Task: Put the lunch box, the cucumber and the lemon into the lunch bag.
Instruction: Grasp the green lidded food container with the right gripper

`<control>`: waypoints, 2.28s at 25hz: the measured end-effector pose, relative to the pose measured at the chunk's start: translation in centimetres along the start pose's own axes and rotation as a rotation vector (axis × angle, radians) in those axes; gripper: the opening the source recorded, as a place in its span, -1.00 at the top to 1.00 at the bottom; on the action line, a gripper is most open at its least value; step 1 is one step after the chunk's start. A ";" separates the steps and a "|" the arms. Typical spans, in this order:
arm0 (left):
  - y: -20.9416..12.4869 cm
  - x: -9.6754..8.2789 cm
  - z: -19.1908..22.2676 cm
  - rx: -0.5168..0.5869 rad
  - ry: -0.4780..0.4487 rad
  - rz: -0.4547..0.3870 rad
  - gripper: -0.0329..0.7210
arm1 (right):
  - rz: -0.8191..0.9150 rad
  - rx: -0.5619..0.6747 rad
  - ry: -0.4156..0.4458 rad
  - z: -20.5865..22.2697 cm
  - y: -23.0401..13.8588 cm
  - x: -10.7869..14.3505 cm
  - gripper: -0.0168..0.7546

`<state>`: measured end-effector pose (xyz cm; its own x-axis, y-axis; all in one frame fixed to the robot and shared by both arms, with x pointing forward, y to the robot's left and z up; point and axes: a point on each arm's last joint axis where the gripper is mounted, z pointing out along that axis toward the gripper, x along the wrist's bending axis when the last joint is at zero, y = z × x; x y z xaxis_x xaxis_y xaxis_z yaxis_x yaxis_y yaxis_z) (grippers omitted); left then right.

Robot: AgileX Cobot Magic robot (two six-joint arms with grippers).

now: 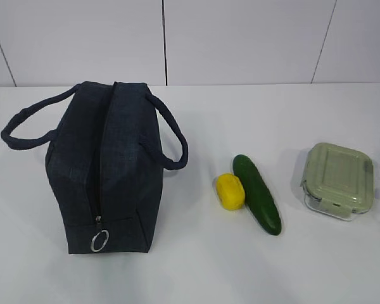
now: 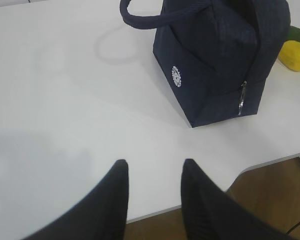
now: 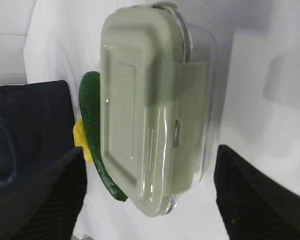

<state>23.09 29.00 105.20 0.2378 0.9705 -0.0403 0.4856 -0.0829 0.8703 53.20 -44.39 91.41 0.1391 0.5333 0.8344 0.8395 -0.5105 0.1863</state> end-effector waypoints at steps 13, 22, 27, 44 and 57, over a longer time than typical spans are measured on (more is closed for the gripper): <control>0.0 0.0 0.0 0.000 0.000 0.000 0.28 | 0.015 -0.038 0.061 2.4 0.0 -3.5 -0.58; 0.0 0.0 0.0 0.000 0.000 0.000 0.28 | -0.048 0.001 0.081 4.8 0.2 -3.1 -0.58; 0.0 0.0 0.0 0.000 0.000 0.000 0.28 | -0.069 -0.010 0.081 4.8 0.8 -3.1 -0.58; 0.0 0.0 0.0 0.000 0.000 0.000 0.28 | -0.096 0.040 0.087 6.5 0.5 -2.1 -0.57; 0.0 0.0 0.0 0.000 0.000 0.000 0.28 | -0.092 0.047 0.088 6.7 0.4 -2.0 -0.57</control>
<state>23.09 29.00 105.20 0.2378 0.9705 -0.0403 0.4856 -0.0829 0.8703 56.81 -41.15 86.38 0.0151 0.5141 0.8576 0.8707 -0.4284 0.2414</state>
